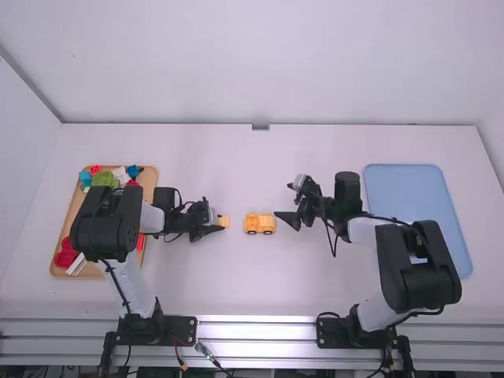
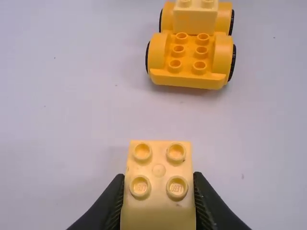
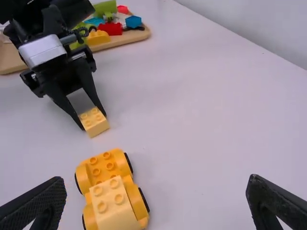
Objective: Assemble lego blocks to make yellow taxi
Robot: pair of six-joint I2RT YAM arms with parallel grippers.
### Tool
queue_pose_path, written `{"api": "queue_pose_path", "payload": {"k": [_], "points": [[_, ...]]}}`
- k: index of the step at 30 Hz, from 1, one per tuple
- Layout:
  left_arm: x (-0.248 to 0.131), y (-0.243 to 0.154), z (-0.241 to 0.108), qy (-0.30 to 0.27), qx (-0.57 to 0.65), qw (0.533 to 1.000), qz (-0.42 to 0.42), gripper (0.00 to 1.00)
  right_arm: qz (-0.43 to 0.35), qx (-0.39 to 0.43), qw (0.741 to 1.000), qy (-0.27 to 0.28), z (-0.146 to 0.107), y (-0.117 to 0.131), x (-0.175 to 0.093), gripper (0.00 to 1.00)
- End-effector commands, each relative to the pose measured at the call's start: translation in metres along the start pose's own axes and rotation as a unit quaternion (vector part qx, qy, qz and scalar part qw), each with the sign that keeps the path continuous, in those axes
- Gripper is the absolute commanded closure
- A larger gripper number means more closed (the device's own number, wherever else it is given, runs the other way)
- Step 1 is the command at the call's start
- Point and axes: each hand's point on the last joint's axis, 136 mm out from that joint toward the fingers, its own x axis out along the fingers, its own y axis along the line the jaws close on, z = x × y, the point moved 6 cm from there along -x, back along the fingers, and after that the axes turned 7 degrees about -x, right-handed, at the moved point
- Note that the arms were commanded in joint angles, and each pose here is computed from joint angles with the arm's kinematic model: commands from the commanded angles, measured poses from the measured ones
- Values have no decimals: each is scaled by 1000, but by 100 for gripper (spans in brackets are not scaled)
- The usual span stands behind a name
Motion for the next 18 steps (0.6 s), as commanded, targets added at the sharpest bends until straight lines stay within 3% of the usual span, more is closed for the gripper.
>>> {"api": "queue_pose_path", "payload": {"k": [1,8,18], "points": [[0,0,5,-23,-37,999,-12,82,-2,-24,1000,15,-6,1,1,1],[0,14,27,-30,-54,998,-6,95,36,-64,997,34,-29,13,16,1],[15,1,59,-41,-20,998,-35,89,84,-73,993,46,-47,18,49,1]]}}
